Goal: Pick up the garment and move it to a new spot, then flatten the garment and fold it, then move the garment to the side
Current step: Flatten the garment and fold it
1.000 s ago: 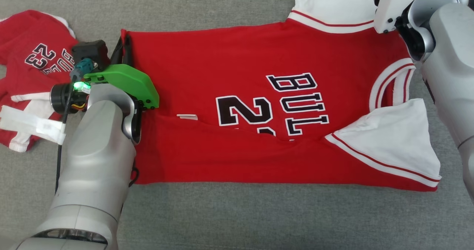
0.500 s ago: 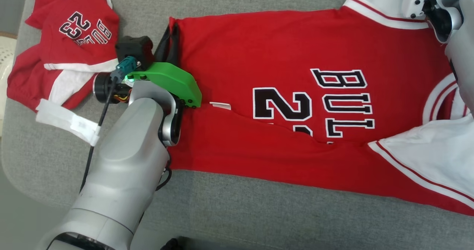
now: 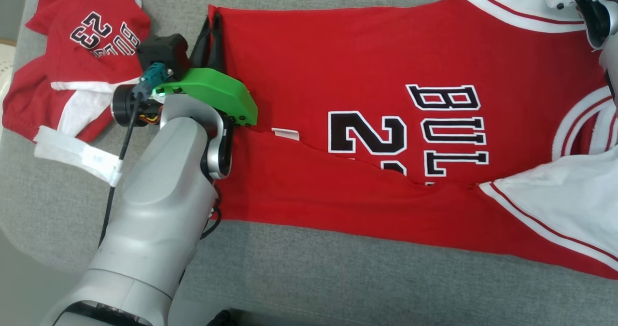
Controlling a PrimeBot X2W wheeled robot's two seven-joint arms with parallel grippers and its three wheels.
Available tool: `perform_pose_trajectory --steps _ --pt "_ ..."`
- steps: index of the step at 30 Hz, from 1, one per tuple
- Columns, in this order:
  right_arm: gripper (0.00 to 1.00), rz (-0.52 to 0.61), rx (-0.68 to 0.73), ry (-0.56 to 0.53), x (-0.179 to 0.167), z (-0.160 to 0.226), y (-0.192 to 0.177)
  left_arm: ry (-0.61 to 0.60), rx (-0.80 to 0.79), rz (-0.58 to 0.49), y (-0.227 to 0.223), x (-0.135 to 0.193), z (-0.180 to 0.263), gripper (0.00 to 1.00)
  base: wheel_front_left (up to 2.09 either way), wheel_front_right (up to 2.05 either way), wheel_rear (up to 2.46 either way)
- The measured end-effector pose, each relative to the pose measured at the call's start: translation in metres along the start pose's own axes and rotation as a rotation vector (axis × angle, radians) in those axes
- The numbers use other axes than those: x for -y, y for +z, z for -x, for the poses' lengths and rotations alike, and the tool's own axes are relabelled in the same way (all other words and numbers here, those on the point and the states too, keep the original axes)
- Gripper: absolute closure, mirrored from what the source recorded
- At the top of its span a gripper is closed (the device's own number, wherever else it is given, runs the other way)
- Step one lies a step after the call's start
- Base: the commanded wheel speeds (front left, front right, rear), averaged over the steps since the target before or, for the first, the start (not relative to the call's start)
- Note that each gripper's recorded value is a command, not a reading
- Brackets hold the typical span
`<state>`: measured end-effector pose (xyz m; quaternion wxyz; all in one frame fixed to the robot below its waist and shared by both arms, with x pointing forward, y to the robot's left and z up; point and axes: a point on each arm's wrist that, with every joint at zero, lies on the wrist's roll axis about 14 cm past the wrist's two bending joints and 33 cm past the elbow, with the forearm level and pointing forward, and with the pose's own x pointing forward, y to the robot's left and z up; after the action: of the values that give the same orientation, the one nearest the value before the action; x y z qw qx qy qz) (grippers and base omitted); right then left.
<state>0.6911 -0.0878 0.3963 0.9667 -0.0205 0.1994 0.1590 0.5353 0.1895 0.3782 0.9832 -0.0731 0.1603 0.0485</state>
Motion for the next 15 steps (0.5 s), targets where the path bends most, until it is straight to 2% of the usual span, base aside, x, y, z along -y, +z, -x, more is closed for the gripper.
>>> perform_pose_trajectory --steps 6,15 --pt "1.00 -0.074 0.180 -0.032 0.007 0.022 0.043 -0.009 0.069 -0.015 0.024 0.002 0.001 1.00 0.00 0.00 0.00" --pt "1.00 -0.113 0.311 -0.080 0.029 0.081 0.065 -0.055 0.118 -0.035 0.042 0.012 0.006 1.00 0.00 0.00 0.00"
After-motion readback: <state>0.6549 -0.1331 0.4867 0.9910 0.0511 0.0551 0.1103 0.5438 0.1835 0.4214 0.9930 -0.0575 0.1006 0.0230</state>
